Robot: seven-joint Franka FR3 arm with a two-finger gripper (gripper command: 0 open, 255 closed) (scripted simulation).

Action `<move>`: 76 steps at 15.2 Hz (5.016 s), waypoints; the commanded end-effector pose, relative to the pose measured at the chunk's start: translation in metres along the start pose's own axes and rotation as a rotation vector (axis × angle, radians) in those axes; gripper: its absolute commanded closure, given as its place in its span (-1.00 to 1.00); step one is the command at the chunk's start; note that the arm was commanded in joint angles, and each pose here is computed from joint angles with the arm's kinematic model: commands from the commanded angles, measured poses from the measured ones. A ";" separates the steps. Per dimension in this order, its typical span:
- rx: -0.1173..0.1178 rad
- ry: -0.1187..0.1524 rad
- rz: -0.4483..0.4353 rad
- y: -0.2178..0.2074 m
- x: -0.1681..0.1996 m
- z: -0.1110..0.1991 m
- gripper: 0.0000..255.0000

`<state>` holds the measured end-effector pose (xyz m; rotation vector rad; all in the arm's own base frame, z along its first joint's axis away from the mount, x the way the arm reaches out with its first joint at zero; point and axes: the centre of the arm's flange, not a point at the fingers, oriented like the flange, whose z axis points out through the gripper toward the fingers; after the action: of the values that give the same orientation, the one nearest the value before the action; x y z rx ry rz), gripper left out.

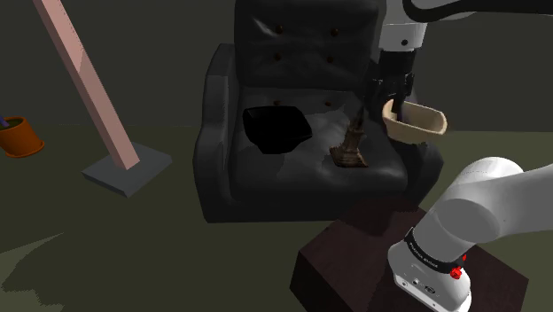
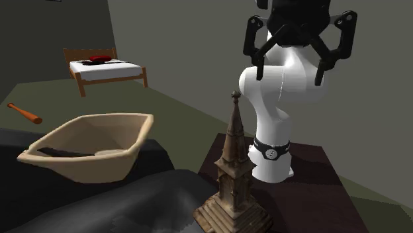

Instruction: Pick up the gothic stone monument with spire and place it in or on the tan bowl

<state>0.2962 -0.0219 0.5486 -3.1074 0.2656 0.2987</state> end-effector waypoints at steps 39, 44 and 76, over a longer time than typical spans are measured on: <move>-0.026 0.352 0.212 0.034 0.056 0.096 1.00; -0.026 0.352 0.212 0.034 0.051 0.070 1.00; -0.026 0.352 0.212 0.114 0.025 -0.064 1.00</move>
<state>0.3166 -0.1263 0.6051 -3.1407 0.6024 -0.2507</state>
